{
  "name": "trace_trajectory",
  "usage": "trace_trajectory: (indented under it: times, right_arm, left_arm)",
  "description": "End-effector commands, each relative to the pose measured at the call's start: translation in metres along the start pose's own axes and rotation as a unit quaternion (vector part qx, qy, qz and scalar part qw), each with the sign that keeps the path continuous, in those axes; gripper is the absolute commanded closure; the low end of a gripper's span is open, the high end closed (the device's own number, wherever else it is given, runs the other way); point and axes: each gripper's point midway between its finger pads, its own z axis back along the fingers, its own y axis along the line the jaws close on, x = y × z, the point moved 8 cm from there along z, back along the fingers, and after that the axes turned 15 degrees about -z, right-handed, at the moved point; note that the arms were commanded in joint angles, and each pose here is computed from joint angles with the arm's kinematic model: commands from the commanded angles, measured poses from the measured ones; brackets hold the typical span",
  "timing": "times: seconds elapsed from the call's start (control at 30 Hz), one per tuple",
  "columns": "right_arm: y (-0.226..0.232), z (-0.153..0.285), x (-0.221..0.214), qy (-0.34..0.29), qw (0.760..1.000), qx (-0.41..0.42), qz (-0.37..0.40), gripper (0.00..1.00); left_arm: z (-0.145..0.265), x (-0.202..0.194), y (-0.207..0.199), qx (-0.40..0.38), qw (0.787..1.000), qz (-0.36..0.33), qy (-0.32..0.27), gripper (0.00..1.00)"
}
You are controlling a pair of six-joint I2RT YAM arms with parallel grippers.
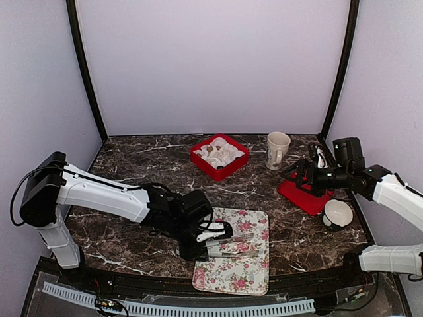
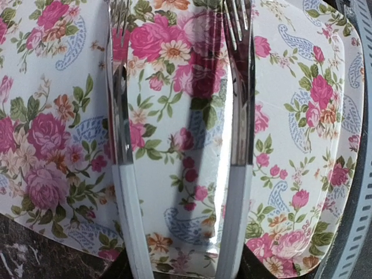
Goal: Pack the chocolate
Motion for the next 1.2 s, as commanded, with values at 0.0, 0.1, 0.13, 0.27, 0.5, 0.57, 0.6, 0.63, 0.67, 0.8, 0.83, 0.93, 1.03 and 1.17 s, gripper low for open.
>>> trace_trajectory:
  times: [0.0, 0.1, 0.13, 0.27, 0.5, 0.57, 0.6, 0.63, 0.67, 0.8, 0.83, 0.93, 1.03, 1.17]
  right_arm:
    - [0.008, 0.002, 0.008, -0.016, 1.0, 0.011, 0.012, 0.0]
    - [0.011, 0.004, 0.01, -0.017, 1.0, 0.006, 0.018, 0.0]
    - [0.012, 0.004, 0.011, -0.017, 1.0, 0.005, 0.022, 0.0]
    - [0.014, 0.004, 0.016, -0.014, 0.999, -0.011, 0.035, 0.0]
    - [0.01, 0.015, 0.04, -0.033, 0.995, -0.073, 0.052, 0.0]
    - [-0.002, 0.023, 0.055, -0.046, 0.993, -0.098, 0.039, 0.0]
    - [-0.008, 0.027, 0.061, -0.051, 0.992, -0.11, 0.03, 0.0]
    - [-0.015, 0.03, 0.067, -0.053, 0.991, -0.12, 0.02, 0.0]
    - [-0.023, 0.033, 0.074, -0.054, 0.99, -0.133, 0.01, 0.0]
    - [-0.052, 0.042, 0.1, -0.055, 0.977, -0.208, -0.008, 0.03]
    - [-0.057, 0.043, 0.106, -0.052, 0.973, -0.224, -0.005, 0.05]
    - [-0.075, 0.039, 0.123, -0.044, 0.963, -0.265, -0.007, 0.08]
    - [-0.092, 0.033, 0.142, -0.035, 0.954, -0.298, -0.002, 0.13]
    - [-0.12, 0.019, 0.157, -0.007, 0.941, -0.338, -0.004, 0.19]
  left_arm:
    - [0.002, 0.013, 0.001, -0.007, 0.998, -0.065, -0.011, 0.52]
    - [0.002, 0.018, 0.004, -0.008, 0.997, -0.074, -0.013, 0.48]
    - [0.002, 0.019, 0.004, -0.009, 0.997, -0.076, -0.013, 0.43]
    - [0.004, 0.022, 0.006, -0.011, 0.997, -0.079, -0.007, 0.21]
    - [0.041, 0.036, 0.011, 0.024, 0.996, -0.071, -0.038, 0.07]
    - [0.053, 0.038, 0.015, 0.04, 0.996, -0.064, -0.049, 0.07]
    - [0.058, 0.039, 0.018, 0.051, 0.996, -0.063, -0.049, 0.06]
    - [0.061, 0.038, 0.02, 0.059, 0.995, -0.06, -0.045, 0.06]
    - [0.064, 0.037, 0.025, 0.066, 0.996, -0.054, -0.04, 0.01]
    - [0.074, 0.033, 0.042, 0.082, 0.996, -0.023, -0.041, 0.01]
    - [0.076, 0.032, 0.045, 0.086, 0.995, -0.017, -0.043, 0.01]
    - [0.084, 0.033, 0.056, 0.096, 0.994, 0.004, -0.058, 0.01]
    - [0.09, 0.034, 0.067, 0.102, 0.992, 0.028, -0.076, 0.01]
    - [0.101, 0.032, 0.086, 0.107, 0.985, 0.075, -0.111, 0.01]
